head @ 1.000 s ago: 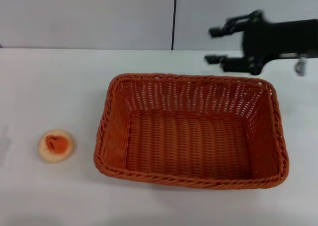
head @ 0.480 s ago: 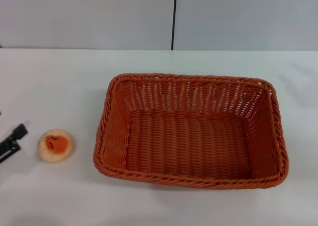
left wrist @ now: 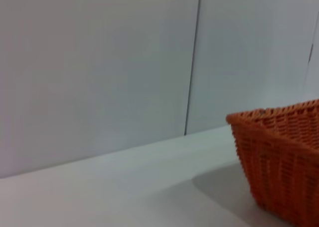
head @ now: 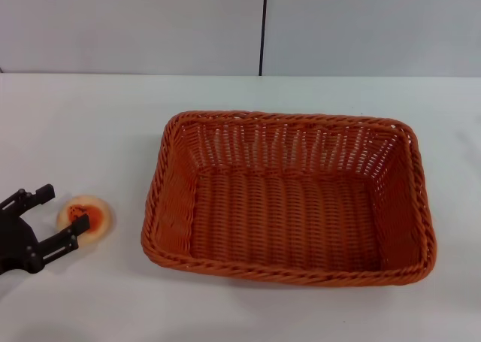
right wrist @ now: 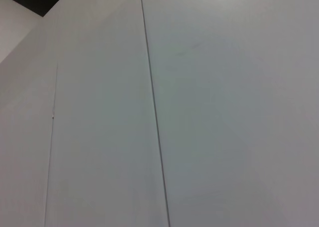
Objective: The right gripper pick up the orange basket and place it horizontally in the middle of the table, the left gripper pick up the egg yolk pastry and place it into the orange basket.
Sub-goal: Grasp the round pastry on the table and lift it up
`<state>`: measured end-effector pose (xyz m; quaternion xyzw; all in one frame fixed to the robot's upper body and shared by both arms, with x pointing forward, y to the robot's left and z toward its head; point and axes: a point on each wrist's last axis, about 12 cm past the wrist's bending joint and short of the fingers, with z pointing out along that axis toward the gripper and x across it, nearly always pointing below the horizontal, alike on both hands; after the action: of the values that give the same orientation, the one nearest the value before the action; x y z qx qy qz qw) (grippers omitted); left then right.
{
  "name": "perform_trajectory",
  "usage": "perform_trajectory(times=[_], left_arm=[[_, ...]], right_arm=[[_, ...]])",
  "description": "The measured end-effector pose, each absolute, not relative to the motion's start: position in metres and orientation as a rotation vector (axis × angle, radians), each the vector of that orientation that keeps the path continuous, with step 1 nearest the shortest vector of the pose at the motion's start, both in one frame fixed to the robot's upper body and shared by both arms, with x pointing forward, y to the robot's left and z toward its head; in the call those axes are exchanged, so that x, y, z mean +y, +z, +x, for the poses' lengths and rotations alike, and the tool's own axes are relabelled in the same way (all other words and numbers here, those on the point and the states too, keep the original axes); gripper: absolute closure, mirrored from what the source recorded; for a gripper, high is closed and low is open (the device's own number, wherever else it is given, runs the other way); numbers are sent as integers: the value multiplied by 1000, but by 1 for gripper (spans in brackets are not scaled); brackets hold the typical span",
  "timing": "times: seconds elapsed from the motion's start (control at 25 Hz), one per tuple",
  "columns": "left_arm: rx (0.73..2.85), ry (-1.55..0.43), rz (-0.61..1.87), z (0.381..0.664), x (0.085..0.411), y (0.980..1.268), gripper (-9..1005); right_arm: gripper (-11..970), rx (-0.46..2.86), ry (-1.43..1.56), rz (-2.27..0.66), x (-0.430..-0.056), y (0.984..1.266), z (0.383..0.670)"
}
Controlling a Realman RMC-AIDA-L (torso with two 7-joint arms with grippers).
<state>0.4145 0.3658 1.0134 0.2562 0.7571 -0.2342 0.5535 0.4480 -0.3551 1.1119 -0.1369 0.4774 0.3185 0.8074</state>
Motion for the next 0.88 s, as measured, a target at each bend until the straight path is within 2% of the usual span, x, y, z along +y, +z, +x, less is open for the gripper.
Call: perform_trajectory(times=[0.52, 0.72, 0.88], left_arm=[[1846, -510, 581, 410, 358, 995, 230], [1787, -492, 569, 408, 357, 998, 453], [1708, -465, 577, 404, 356, 1003, 537]], right_arm=[[426, 1025, 693, -289, -352, 1109, 450], [424, 1027, 691, -289, -352, 1109, 450], [423, 1030, 690, -288, -352, 1109, 451]])
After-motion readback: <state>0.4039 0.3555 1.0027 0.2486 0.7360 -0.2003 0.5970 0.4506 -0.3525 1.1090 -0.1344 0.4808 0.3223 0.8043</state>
